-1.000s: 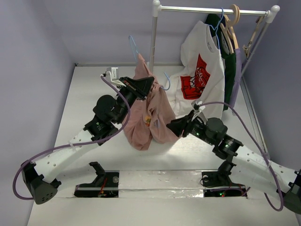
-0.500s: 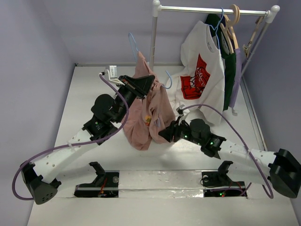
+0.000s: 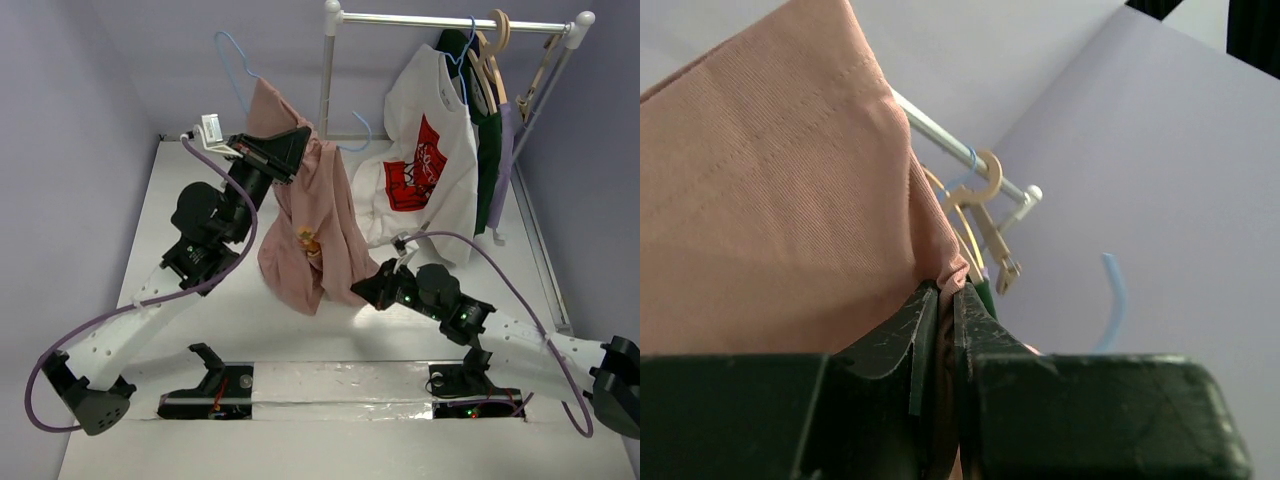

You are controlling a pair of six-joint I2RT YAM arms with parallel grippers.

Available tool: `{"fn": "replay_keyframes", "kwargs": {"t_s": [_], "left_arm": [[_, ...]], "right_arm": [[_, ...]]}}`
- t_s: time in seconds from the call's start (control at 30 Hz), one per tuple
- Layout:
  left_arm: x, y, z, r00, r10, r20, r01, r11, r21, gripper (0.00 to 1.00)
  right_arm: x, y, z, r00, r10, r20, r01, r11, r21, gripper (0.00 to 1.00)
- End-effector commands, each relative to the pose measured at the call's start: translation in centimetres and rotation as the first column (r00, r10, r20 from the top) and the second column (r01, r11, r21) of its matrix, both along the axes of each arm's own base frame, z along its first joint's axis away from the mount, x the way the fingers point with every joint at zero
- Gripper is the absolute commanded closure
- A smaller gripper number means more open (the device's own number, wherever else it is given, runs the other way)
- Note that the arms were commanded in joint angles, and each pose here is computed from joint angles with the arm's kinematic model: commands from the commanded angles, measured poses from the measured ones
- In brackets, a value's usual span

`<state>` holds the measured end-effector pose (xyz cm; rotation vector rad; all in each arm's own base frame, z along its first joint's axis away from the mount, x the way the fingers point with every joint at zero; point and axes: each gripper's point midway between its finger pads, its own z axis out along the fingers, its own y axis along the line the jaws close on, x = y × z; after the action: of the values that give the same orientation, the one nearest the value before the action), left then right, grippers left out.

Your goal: Place the t-shirt on the hanger

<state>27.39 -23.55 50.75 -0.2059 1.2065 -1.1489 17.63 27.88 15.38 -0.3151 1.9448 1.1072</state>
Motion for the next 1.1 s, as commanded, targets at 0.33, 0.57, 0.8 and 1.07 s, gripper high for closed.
{"fn": "replay_keyframes", "kwargs": {"t_s": [0.33, 0.57, 0.8, 1.07], "left_arm": [[1.3, 2.6, 3.8, 0.984, 0.082, 0.155, -0.073, 0.995, -0.065, 1.00], [1.8, 1.4, -6.3, 0.999, 0.009, 0.040, -0.007, 0.999, -0.046, 1.00], [0.7, 1.4, -10.5, 0.997, -0.069, -0.019, 0.067, 0.993, -0.101, 1.00], [-0.7, 2.3, -10.3, 0.994, -0.106, -0.009, 0.104, 0.988, -0.111, 1.00]], "right_arm": [[-3.9, -1.8, 4.5, 0.997, 0.078, -0.021, -0.078, 0.997, -0.014, 1.00], [-4.7, -2.5, 14.4, 0.989, 0.102, 0.110, -0.111, 0.991, 0.081, 1.00], [-4.8, 1.5, 9.4, 0.976, 0.215, -0.039, -0.216, 0.976, -0.026, 1.00], [-5.0, -1.9, 5.8, 0.990, 0.106, -0.096, -0.121, 0.977, -0.173, 0.21]]}}
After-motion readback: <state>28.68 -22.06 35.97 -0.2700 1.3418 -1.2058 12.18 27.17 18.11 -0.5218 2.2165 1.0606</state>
